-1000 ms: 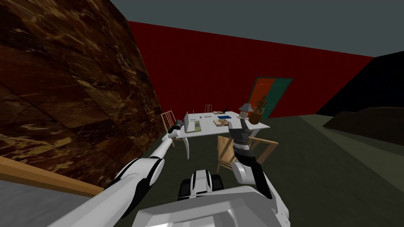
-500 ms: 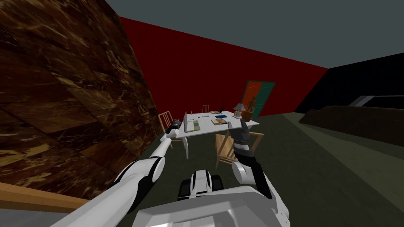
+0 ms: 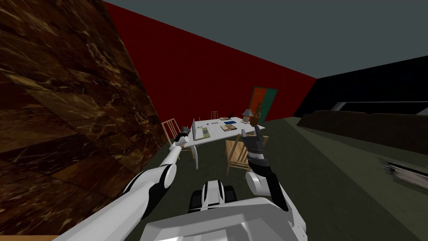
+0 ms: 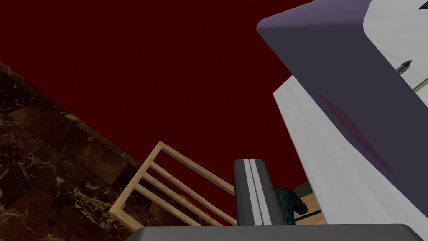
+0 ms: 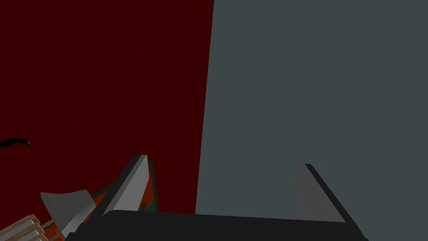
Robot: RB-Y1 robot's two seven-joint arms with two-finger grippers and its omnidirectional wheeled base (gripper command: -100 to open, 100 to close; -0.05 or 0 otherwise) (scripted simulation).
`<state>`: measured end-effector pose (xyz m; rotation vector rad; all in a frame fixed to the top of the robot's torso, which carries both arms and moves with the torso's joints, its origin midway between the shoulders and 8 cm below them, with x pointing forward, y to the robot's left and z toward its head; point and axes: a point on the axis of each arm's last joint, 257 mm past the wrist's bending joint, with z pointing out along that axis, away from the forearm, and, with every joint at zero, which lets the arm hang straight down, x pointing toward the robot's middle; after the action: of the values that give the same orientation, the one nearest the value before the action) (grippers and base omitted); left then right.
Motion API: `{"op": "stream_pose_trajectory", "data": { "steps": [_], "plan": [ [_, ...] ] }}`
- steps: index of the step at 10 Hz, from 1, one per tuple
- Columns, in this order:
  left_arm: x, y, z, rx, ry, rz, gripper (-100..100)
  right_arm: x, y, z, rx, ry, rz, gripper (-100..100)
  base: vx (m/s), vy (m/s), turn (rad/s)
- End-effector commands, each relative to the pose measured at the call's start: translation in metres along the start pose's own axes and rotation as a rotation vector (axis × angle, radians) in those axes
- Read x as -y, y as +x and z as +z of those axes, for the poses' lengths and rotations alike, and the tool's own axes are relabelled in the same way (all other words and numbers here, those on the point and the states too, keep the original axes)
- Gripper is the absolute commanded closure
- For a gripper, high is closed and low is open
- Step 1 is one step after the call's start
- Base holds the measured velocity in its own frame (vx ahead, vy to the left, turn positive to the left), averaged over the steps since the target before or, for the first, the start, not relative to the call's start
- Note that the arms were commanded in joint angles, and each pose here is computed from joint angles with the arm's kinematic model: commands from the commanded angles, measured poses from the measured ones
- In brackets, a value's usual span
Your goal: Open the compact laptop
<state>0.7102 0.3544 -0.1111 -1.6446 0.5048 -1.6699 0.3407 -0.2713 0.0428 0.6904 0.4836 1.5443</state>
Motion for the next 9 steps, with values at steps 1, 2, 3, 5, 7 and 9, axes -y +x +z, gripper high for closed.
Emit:
{"op": "stream_pose_trajectory", "data": {
  "steps": [1, 2, 3, 5, 7, 9],
  "plan": [
    [0.015, -0.016, 0.000, 0.038, 0.036, -0.009, 100, 0.000, 0.000, 0.000, 0.000, 0.000, 0.000, 0, -0.030, 0.039, 0.031],
    [0.012, -0.012, 0.000, 0.041, 0.042, 0.032, 100, 0.000, 0.000, 0.000, 0.000, 0.000, 0.000, 0, -0.066, 0.067, -0.351],
    [0.019, -0.022, 0.000, 0.060, 0.057, 0.017, 100, 0.000, 0.000, 0.000, 0.000, 0.000, 0.000, 0, -0.063, 0.079, -0.241],
    [0.028, -0.034, -0.002, 0.084, 0.076, -0.006, 100, 0.000, 0.000, 0.000, 0.000, 0.000, 0.000, 0, -0.031, 0.024, 0.031],
    [0.032, -0.042, -0.003, 0.112, 0.094, 0.016, 100, 0.000, 0.000, 0.000, 0.000, 0.000, 0.000, 0, -0.079, 0.075, -0.299],
    [0.032, -0.047, -0.005, 0.135, 0.105, 0.040, 100, 0.000, 0.000, 0.000, 0.000, 0.000, 0.000, 0, -0.057, 0.045, -0.181]
  ]
}}
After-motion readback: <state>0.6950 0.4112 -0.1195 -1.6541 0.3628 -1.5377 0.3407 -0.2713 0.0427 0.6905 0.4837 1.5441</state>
